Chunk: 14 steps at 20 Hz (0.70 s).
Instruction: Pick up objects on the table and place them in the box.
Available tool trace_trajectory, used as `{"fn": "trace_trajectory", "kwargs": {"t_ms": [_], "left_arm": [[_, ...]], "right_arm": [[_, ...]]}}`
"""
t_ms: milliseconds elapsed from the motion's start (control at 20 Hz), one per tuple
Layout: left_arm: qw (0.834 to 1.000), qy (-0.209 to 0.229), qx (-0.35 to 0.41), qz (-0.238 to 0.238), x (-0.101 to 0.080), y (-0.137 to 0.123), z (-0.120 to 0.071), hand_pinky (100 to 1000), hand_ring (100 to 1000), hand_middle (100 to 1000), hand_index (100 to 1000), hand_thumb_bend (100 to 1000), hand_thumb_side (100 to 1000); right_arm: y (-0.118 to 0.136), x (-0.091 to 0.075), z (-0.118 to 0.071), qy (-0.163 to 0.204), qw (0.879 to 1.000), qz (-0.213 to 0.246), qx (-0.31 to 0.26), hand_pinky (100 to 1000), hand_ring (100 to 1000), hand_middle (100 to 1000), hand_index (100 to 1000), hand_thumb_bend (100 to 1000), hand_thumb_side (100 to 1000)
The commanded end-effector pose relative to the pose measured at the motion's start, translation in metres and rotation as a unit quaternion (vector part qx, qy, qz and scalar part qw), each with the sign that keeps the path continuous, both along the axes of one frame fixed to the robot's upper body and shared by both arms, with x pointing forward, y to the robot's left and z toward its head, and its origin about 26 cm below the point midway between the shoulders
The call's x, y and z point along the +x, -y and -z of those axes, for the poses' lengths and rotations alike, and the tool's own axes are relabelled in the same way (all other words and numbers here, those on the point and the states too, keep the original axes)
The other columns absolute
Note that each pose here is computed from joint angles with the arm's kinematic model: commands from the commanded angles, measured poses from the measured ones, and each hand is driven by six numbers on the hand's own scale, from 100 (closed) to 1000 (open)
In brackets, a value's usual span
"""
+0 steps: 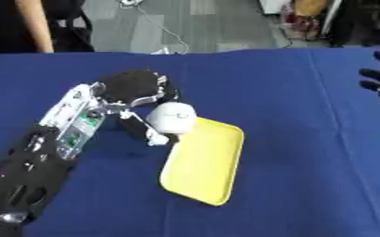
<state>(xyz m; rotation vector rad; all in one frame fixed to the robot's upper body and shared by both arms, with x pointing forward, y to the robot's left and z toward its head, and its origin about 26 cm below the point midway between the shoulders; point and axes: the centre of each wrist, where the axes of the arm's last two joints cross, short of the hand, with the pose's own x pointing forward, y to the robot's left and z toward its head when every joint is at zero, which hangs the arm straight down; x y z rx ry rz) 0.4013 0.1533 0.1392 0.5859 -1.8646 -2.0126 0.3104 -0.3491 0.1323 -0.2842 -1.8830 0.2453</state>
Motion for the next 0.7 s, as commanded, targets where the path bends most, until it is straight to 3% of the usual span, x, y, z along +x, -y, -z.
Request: {"fn": "trace_trajectory", "kwargs": {"t_ms": [50,700], "left_arm": [[1.0,0.017,0.003,0.019,0.002,0.012,-0.011,147,182,311,371,100,225],[0.995,0.016,0.034,0.093,0.001,0.064,0.003,177,187,316,382,100,229]], "right_arm": [[0.0,0.001,-0.009,0.015,1.0,-0.002,-0.007,805,809,933,1000,100,911],[-0.002,0.002,-0.01,0.017,1.0,-0.008,-0.006,806,809,933,1000,100,909]]}}
